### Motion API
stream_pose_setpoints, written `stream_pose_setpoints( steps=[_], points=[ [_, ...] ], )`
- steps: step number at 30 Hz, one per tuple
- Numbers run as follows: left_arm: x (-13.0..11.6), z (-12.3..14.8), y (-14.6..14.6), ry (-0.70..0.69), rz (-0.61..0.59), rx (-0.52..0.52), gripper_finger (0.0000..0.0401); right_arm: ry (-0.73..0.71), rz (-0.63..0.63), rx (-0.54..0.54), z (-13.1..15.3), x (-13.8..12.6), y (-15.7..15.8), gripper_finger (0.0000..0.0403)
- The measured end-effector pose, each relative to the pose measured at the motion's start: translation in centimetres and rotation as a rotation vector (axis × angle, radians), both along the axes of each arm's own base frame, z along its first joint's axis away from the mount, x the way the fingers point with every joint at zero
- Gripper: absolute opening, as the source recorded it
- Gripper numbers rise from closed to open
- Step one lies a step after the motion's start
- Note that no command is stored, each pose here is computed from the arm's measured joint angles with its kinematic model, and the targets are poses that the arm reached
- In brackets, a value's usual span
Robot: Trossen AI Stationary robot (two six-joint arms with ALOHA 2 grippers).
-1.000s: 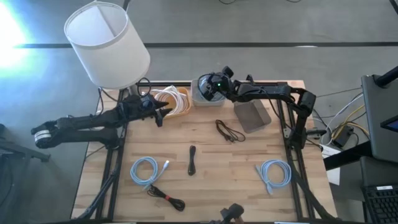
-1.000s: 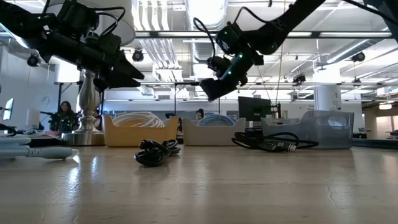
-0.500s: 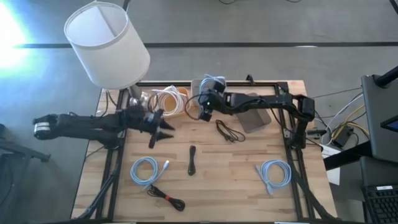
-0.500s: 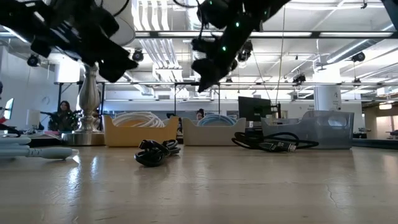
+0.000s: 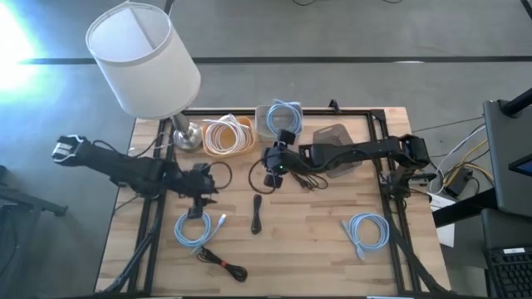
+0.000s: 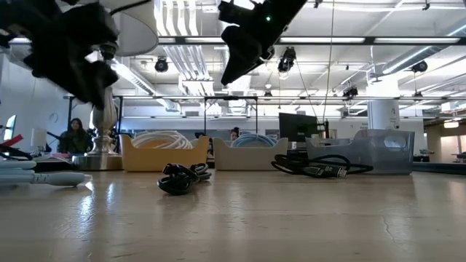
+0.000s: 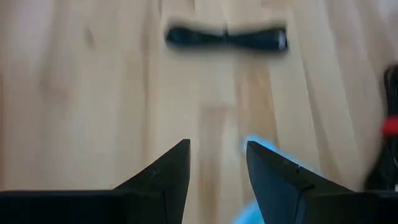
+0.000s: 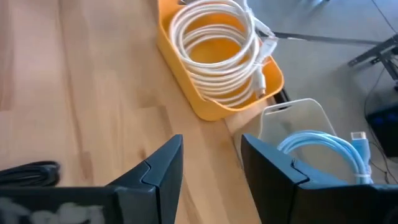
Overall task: Pick & Place USB Port
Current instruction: Put the left blue display cable into the gray bin
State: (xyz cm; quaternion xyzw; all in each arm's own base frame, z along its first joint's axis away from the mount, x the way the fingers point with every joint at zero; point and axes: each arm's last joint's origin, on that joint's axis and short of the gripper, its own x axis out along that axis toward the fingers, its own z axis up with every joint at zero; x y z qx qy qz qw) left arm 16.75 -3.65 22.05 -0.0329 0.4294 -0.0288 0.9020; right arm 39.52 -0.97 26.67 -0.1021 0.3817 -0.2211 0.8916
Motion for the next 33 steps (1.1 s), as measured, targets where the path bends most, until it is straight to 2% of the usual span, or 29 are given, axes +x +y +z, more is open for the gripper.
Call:
stream_pose_setpoints(
  steps=[2,9,16,19,23,28,30,33],
  points=[
    [-0.2,-0.7,-0.5,0.073,0.007,-0.035,0.0161,-0.002,0.009,0.0,0.0,0.0,0.4,0.0154],
    [-0.9,-3.8,-1.1,0.309,0.088,-0.057,0.0161,0.012,0.024,-0.007,-0.1,0.0,0.7,0.0148],
    [-1.2,-5.4,-1.4,0.473,0.063,-0.111,0.0161,0.014,0.024,-0.008,-0.1,-0.1,0.6,0.0148],
    [-1.2,-5.9,-1.5,0.514,0.049,-0.136,0.0161,0.014,0.025,-0.007,-0.1,-0.1,0.6,0.0144],
    [-1.5,-7.1,-1.4,0.568,0.049,-0.109,0.0161,0.014,0.025,-0.006,-0.1,-0.1,0.6,0.0139],
    [-1.4,-8.4,-1.4,0.605,0.098,-0.112,0.0159,0.013,0.025,-0.006,-0.1,0.0,0.6,0.0137],
    [-1.3,-8.5,-1.4,0.602,0.069,-0.095,0.0146,0.013,0.026,-0.006,-0.1,0.0,0.7,0.0138],
    [-0.9,-8.0,-1.4,0.567,0.053,-0.057,0.0103,0.013,0.033,-0.006,-0.1,0.0,1.0,0.0138]
  ],
)
